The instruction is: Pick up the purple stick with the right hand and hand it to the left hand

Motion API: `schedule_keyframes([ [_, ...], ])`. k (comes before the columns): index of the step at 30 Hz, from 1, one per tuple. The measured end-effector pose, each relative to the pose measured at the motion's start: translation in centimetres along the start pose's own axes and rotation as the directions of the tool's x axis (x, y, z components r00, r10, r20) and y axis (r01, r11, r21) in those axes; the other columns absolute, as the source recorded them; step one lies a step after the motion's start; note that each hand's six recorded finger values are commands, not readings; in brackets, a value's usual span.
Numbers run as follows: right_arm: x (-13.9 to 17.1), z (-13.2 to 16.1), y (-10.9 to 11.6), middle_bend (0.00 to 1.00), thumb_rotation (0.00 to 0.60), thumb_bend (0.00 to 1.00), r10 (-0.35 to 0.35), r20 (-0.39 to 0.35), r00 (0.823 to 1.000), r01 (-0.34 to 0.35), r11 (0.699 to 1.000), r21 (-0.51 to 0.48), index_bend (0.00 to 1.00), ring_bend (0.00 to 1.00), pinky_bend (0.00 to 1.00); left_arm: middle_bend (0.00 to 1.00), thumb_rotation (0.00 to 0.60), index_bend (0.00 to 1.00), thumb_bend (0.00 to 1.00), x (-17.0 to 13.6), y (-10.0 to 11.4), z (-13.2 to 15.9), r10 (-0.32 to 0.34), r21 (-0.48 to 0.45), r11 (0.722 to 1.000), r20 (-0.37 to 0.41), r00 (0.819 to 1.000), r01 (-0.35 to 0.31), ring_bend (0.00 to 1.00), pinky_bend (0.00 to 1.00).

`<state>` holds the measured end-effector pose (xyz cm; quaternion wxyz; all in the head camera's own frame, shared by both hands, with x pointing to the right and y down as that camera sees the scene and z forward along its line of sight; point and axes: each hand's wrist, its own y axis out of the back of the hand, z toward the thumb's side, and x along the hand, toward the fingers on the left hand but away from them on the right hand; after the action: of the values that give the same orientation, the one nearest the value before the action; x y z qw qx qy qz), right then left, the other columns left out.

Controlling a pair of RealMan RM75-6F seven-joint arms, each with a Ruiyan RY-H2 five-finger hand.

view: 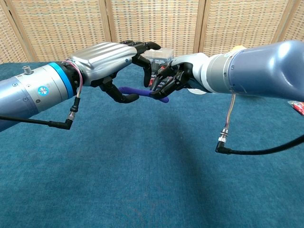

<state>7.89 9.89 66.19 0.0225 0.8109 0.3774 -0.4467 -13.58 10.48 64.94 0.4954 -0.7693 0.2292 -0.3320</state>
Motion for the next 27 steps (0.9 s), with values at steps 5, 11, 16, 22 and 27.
schedule_keyframes([
  [5,0.05,-0.02,0.24,0.07,0.600,0.56,-0.003,-0.002,1.000,0.003,1.000,0.002,0.61,0.00,0.00,0.00,0.600,0.48,0.36,-0.18,0.16,-0.26,0.006,0.002,1.000,-0.009,1.000,-0.006,0.00,0.00],
  [11,0.14,0.00,0.16,0.07,0.600,0.56,0.003,-0.005,1.000,-0.003,1.000,-0.001,0.61,0.00,0.00,0.00,0.600,0.50,0.36,-0.08,0.05,0.03,0.005,0.003,1.000,-0.007,1.000,-0.005,0.00,0.00],
  [16,0.25,0.02,0.05,0.07,0.600,0.56,0.008,-0.008,1.000,-0.009,1.000,-0.001,0.62,0.00,0.00,0.00,0.600,0.52,0.36,0.19,-0.03,0.29,0.010,0.011,1.000,-0.009,1.000,-0.010,0.00,0.00],
  [22,0.30,-0.08,0.24,0.07,0.600,0.56,0.007,-0.008,1.000,-0.007,1.000,-0.002,0.62,0.00,0.00,0.00,0.600,0.53,0.36,0.31,-0.15,0.30,0.011,0.016,1.000,-0.015,1.000,-0.010,0.00,0.00],
  [27,0.27,-0.24,0.34,0.07,0.600,0.56,0.009,-0.006,1.000,-0.009,1.000,-0.008,0.62,0.00,0.00,0.00,0.600,0.53,0.37,0.37,-0.20,0.25,0.010,0.017,1.000,-0.020,1.000,-0.010,0.00,0.00],
])
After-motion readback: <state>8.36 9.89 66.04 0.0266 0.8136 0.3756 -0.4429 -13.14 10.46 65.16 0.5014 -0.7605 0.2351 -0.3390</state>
